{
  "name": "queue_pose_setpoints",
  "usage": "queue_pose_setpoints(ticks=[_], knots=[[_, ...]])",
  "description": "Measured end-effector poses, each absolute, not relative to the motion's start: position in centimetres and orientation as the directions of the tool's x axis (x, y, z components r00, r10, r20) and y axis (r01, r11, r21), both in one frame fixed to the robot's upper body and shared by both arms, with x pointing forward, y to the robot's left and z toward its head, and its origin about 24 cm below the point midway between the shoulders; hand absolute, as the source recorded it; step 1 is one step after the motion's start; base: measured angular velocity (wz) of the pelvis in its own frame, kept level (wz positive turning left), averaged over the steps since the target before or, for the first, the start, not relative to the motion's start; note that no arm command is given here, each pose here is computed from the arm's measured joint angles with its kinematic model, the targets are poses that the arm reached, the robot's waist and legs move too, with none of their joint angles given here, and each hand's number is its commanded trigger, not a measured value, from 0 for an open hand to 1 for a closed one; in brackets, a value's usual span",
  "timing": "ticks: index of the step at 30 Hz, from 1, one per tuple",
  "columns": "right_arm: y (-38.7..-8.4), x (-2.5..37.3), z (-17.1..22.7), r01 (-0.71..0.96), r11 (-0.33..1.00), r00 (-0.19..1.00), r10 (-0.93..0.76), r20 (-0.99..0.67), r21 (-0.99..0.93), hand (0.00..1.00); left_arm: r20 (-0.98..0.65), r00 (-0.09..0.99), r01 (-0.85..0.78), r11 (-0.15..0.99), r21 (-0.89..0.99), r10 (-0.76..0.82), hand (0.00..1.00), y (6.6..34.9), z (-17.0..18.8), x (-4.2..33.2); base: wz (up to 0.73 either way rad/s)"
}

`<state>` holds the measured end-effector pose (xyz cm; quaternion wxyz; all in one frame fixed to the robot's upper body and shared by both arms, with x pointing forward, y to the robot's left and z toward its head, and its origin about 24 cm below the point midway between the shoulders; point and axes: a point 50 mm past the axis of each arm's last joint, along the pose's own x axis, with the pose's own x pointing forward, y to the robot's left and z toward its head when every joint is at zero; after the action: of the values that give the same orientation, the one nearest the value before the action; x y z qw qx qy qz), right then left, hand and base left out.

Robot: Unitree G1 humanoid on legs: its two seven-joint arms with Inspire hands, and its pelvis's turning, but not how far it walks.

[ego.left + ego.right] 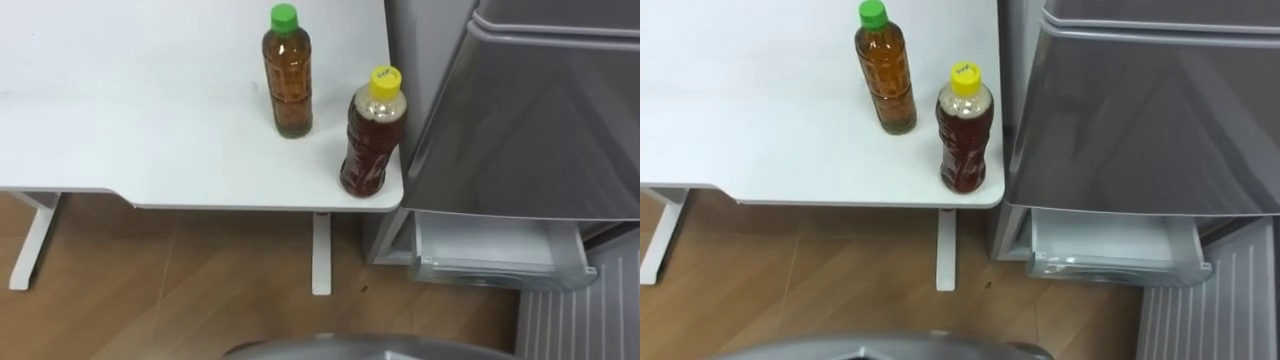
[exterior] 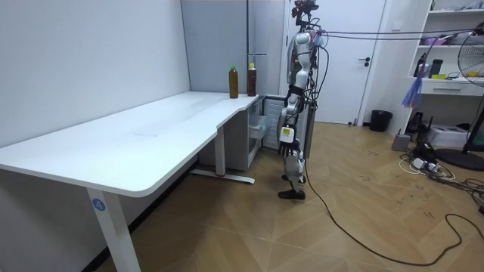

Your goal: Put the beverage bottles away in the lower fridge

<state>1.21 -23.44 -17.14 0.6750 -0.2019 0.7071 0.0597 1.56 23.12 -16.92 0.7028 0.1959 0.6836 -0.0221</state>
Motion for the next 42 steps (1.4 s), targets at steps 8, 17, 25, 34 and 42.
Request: queue_pose_setpoints(ticks=[8, 17, 25, 34, 42], knots=[[-23.6, 1.7, -17.1, -0.337, 0.916, 0.023, -0.225, -0.974, -0.219, 0.00, -0.926, 0.104, -0.112, 0.929, 0.352, 0.363, 0.00, 24.2, -16.6, 2.2, 0.05], [-24.4, 1.7, -16.9, -0.278, 0.920, 0.079, -0.266, -0.961, -0.278, 0.00, -0.776, 0.165, -0.568, 0.702, 0.430, 0.609, 0.00, 27.0, -14.5, 5.3, -0.03], [-24.3, 1.8, -16.9, -0.277, 0.918, 0.108, -0.263, -0.959, -0.284, 0.00, -0.561, 0.265, -0.703, 0.556, 0.444, 0.784, 0.00, 28.6, -11.1, 9.5, 0.00], [-24.4, 2.5, -16.8, -0.251, 0.922, 0.150, -0.264, -0.953, -0.295, 0.00, -0.222, 0.408, -0.857, 0.455, 0.241, 0.886, 0.00, 29.3, -3.6, 15.1, 0.01], [-24.6, 2.2, -16.8, -0.223, 0.933, 0.149, -0.255, -0.955, -0.284, 0.00, 0.072, 0.500, -0.865, 0.501, 0.005, 0.863, 0.00, 29.2, 3.9, 17.7, 0.00]])
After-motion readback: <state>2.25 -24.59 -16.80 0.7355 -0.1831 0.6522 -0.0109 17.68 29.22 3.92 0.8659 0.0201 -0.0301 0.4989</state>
